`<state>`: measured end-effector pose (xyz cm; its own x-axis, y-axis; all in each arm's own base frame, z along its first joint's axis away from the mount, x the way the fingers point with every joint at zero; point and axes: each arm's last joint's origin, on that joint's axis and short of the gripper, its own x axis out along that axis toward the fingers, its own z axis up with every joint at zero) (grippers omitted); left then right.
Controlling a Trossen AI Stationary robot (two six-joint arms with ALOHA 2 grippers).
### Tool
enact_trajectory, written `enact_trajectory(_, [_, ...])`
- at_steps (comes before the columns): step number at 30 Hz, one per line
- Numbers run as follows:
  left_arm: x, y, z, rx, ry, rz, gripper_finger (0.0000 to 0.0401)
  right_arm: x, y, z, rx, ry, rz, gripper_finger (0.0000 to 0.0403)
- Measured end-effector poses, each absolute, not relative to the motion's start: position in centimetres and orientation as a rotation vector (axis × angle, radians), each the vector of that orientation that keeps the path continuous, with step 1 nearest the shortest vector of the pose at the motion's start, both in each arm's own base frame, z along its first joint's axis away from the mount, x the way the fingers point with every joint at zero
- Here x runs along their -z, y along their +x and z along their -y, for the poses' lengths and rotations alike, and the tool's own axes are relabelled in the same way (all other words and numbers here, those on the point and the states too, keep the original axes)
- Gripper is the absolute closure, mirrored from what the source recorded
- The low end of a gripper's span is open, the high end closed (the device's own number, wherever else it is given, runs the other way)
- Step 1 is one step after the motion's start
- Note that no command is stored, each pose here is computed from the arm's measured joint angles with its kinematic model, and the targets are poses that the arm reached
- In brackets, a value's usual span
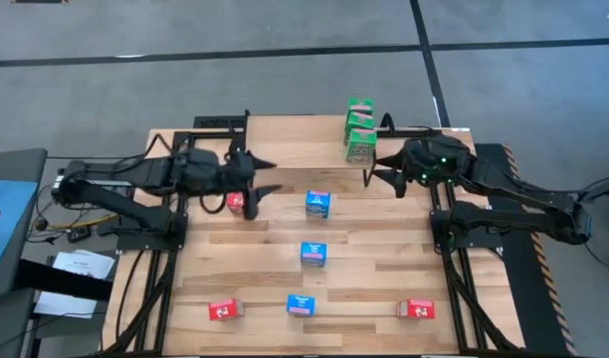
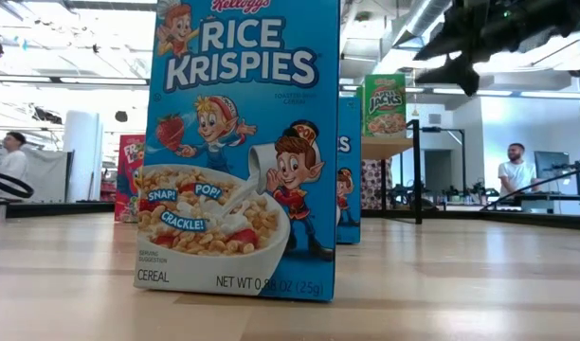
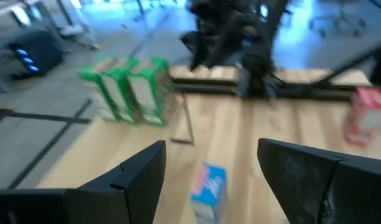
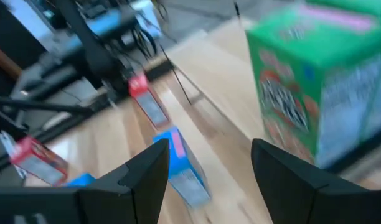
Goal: Stack cereal on shelf
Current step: Adjust the green cereal boxes on the shelf
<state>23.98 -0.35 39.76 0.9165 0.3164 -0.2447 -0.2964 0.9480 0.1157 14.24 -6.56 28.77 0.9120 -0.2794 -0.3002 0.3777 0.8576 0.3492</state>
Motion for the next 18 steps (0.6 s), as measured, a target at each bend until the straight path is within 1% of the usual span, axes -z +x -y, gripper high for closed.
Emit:
enact_trajectory(4, [-39.7, 24.9, -1.4, -0.375, 0.100, -0.246, 0.0159, -30.0, 14.5, 6.4, 0.315, 0.373, -0.121, 0.0152])
enact_trajectory(7, [-39.4, 25.6, -3.0, -0.434, 0.123, -0.242, 0.0159, -30.9, 14.6, 6.6, 0.328, 0.310, -0.033, 0.0152])
enact_trajectory(11, [-39.2, 26.6, -5.5, -0.510, 0.134, -0.208, 0.0159, -31.8, 14.5, 6.9, 0.402, 0.228, 0.053, 0.0152])
enact_trajectory(12, [-39.3, 26.9, -6.3, -0.515, 0.134, -0.189, 0.0159, -31.9, 14.4, 7.1, 0.428, 0.214, 0.065, 0.0152])
enact_trajectory(14, [-38.4, 27.5, -7.9, -0.520, 0.141, -0.216, 0.0159, -32.1, 14.3, 7.3, 0.476, 0.189, 0.091, 0.0152])
enact_trajectory(18, [-37.1, 29.0, -10.9, -0.485, 0.141, -0.201, 0.0159, -32.3, 13.9, 7.9, 0.553, 0.181, 0.114, 0.0152])
